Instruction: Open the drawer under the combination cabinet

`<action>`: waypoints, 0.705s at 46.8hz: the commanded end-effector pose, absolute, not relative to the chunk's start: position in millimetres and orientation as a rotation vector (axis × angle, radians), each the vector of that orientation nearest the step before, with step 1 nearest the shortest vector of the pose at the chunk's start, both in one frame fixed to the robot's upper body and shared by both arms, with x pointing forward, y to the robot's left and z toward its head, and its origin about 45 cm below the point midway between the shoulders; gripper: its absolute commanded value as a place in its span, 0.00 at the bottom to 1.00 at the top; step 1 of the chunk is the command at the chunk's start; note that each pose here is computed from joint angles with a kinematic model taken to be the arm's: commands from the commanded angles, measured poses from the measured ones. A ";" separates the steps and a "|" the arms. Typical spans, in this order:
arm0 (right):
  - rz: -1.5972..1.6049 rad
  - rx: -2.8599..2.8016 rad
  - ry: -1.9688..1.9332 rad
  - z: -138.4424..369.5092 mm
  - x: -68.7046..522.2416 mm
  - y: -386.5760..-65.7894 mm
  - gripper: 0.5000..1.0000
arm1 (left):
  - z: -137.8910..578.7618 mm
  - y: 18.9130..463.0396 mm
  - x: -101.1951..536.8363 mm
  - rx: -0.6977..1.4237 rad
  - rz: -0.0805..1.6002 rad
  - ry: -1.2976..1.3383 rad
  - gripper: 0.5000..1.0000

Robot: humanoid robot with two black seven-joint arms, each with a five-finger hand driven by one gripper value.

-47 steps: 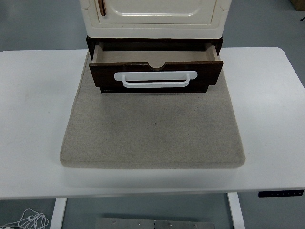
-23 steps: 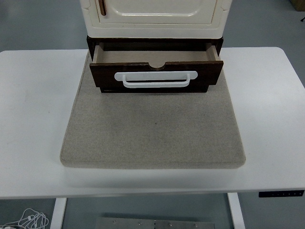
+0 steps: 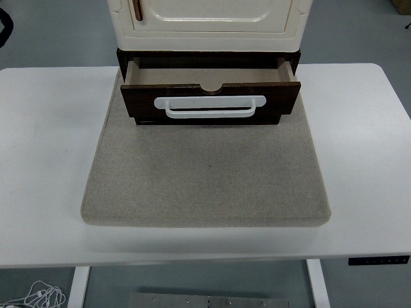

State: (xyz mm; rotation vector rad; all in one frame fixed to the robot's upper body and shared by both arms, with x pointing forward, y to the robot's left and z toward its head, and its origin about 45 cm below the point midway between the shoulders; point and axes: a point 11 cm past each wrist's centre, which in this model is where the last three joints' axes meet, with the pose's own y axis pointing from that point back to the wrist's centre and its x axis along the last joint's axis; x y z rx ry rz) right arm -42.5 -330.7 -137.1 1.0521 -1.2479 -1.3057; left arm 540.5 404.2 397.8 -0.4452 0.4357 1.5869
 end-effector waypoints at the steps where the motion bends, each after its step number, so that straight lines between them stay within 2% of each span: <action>1: -1.305 1.051 -1.248 -137.1 -42.5 -330.8 0.85 | 375.9 401.6 538.8 -0.465 1.586 0.497 1.00; 18: -1.305 1.051 -1.248 -137.1 -42.5 -330.8 0.85 | 312.4 382.8 531.7 -0.650 1.546 0.742 1.00; 33: -1.308 1.057 -1.241 -137.1 -44.1 -330.0 0.85 | 283.8 369.8 527.4 -0.650 1.556 0.783 1.00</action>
